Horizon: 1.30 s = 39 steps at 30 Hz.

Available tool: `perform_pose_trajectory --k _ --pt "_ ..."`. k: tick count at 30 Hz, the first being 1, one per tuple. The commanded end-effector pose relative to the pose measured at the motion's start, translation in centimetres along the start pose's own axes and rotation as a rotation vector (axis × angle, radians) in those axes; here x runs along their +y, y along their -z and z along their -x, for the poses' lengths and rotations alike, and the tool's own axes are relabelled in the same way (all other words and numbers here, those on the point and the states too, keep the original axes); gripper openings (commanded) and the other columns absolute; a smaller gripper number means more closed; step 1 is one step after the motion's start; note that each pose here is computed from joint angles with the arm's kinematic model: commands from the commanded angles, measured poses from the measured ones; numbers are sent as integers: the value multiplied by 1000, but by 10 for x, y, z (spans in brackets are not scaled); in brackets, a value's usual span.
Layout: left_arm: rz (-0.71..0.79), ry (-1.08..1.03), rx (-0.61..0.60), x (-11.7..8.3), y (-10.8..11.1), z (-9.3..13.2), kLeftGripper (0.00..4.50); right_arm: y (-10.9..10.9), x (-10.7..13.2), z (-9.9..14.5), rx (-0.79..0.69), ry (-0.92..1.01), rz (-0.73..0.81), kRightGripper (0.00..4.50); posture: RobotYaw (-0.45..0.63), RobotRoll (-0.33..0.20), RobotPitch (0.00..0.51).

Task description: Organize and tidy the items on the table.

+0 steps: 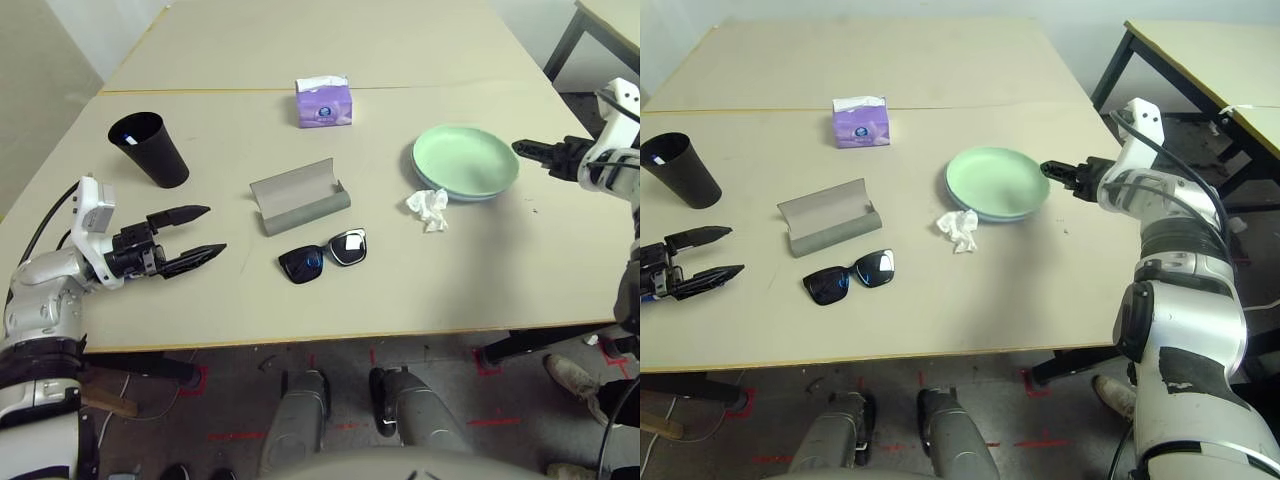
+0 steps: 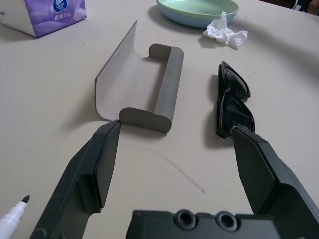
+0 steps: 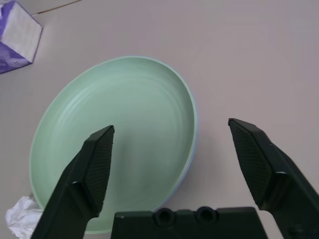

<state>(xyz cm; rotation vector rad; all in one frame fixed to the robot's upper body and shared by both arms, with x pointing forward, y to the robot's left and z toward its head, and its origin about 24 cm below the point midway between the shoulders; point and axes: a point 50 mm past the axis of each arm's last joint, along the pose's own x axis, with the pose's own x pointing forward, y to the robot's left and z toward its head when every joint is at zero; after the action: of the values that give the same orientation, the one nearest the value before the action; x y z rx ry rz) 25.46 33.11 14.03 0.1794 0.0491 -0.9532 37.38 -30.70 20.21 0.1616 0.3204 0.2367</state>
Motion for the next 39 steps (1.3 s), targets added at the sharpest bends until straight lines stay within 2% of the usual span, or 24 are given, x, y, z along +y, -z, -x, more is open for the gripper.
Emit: perform_pose_trajectory --k 1,4,8,11,15,21,29,39 --pt "-2 -7 7 0 -1 3 4500 -5 5 13 48 -107 61 4457 22 0 170" --pt "-5 -16 9 1 -2 6 4500 2 14 36 105 -218 131 4457 16 0 175" --pt "-5 -19 15 2 -2 8 4500 25 32 81 195 -298 222 4457 4 0 182" --pt "-4 -10 19 3 -2 8 4500 42 51 109 231 -366 214 4457 -10 0 187" --pt "-3 6 25 4 -3 7 4500 65 62 124 229 -356 180 4457 -27 0 190" --pt "-12 68 36 3 -3 3 4500 91 59 108 144 -238 171 4457 -32 0 185" --pt "-15 162 58 -4 -1 -1 4500 103 67 75 25 -186 164 4457 -19 0 181" --pt "-8 180 62 -6 1 -2 4500 122 86 58 56 -258 217 4457 -14 0 177"
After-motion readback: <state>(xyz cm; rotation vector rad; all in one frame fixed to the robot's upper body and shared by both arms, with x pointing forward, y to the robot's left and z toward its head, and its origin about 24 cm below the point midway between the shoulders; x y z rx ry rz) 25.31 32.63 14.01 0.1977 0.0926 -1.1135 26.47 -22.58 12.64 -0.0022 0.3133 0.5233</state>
